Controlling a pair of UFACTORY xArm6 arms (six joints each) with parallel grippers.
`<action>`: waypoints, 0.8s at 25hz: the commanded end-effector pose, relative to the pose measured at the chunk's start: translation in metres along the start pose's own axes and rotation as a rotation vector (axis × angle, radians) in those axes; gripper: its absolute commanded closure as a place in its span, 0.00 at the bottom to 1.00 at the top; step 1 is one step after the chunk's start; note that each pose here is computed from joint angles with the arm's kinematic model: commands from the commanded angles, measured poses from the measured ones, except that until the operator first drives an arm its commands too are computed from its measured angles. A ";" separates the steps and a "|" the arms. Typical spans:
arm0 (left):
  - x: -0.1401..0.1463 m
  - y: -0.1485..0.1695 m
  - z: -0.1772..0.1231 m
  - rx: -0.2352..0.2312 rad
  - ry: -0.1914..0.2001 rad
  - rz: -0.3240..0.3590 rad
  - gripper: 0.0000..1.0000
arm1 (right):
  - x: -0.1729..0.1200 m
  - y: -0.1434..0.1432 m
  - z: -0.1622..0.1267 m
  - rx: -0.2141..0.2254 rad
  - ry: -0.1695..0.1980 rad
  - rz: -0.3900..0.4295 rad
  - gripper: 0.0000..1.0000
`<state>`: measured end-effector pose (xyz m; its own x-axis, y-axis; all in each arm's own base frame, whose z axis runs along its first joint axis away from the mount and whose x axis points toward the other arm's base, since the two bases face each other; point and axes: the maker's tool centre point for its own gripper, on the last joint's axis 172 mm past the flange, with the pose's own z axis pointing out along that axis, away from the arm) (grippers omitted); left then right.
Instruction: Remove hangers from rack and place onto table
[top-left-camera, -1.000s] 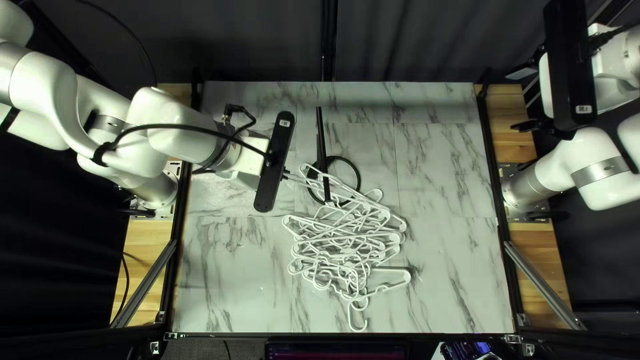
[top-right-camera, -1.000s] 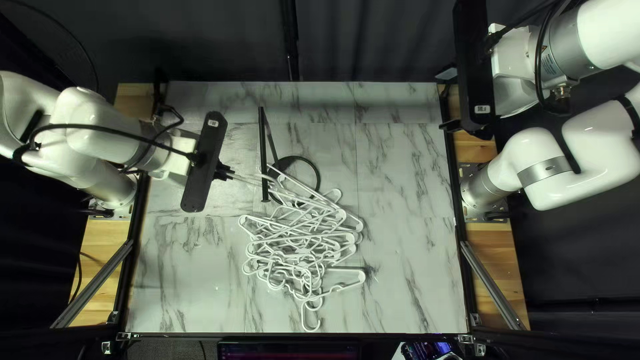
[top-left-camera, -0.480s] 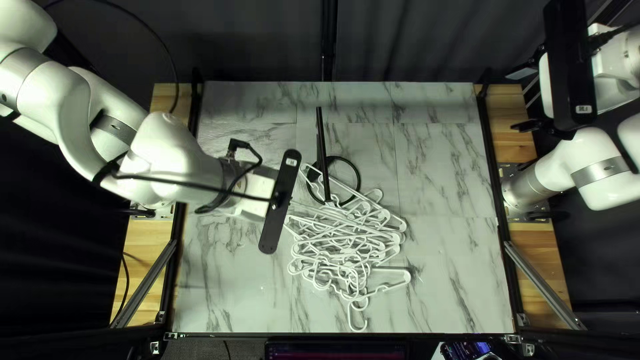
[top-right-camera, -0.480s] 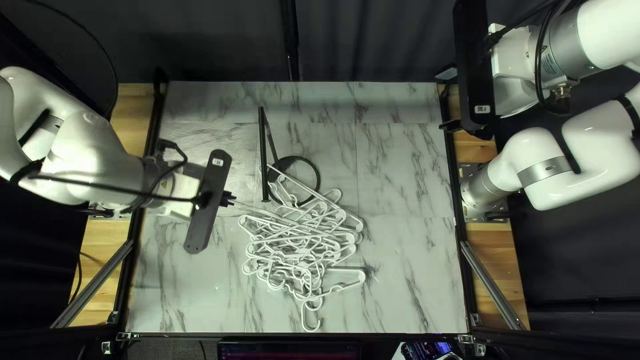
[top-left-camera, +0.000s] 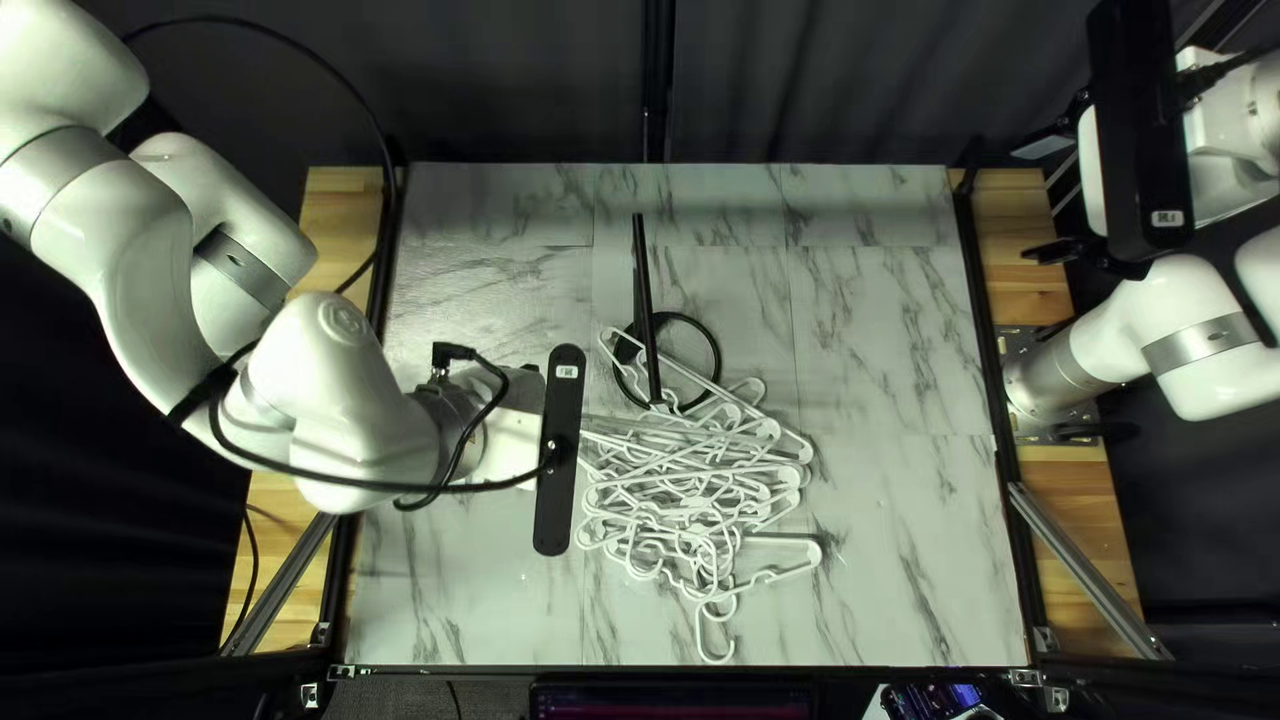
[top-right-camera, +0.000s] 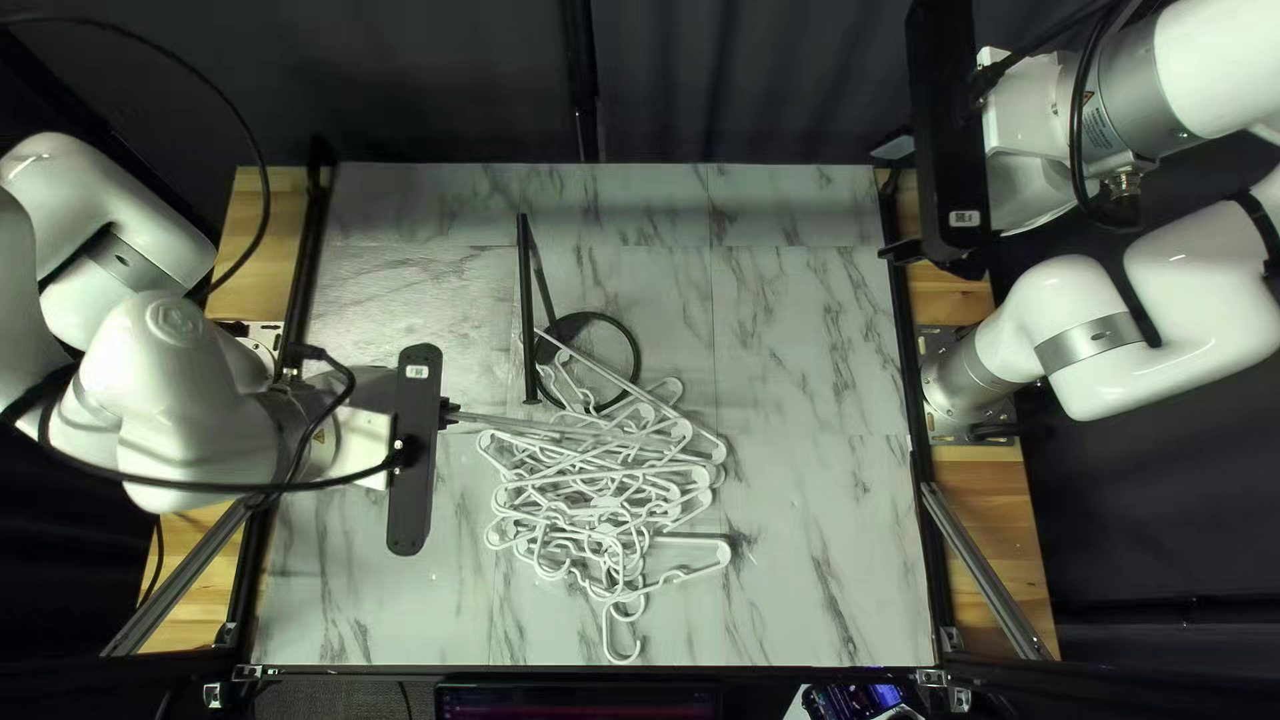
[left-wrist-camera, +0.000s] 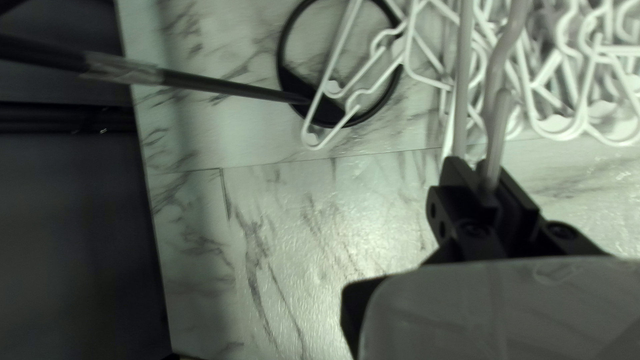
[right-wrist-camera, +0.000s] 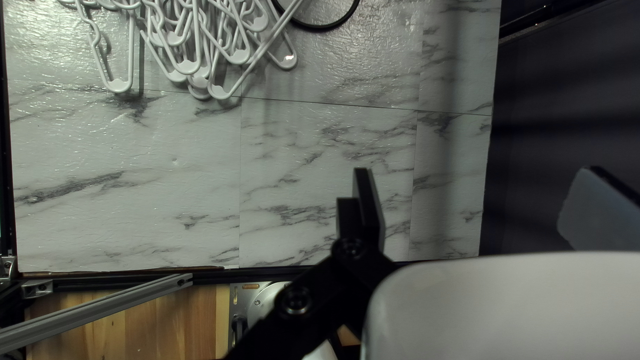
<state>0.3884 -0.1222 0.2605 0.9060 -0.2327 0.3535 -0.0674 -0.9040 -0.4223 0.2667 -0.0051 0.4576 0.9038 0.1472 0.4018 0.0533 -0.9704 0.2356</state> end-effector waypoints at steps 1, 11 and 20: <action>0.000 0.000 0.000 0.002 0.000 -0.001 1.00 | 0.000 0.000 0.000 0.000 0.000 0.000 0.00; -0.008 0.020 0.015 -0.018 -0.016 -0.009 1.00 | 0.000 0.000 0.000 0.000 0.000 0.000 0.00; -0.011 0.083 0.027 0.141 -0.088 -0.038 1.00 | 0.000 0.000 0.000 0.000 0.000 0.000 0.00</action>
<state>0.3843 -0.1716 0.2077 0.9325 -0.1879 0.3083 -0.0214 -0.8812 -0.4722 0.2667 -0.0051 0.4576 0.9038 0.1472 0.4018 0.0533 -0.9704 0.2356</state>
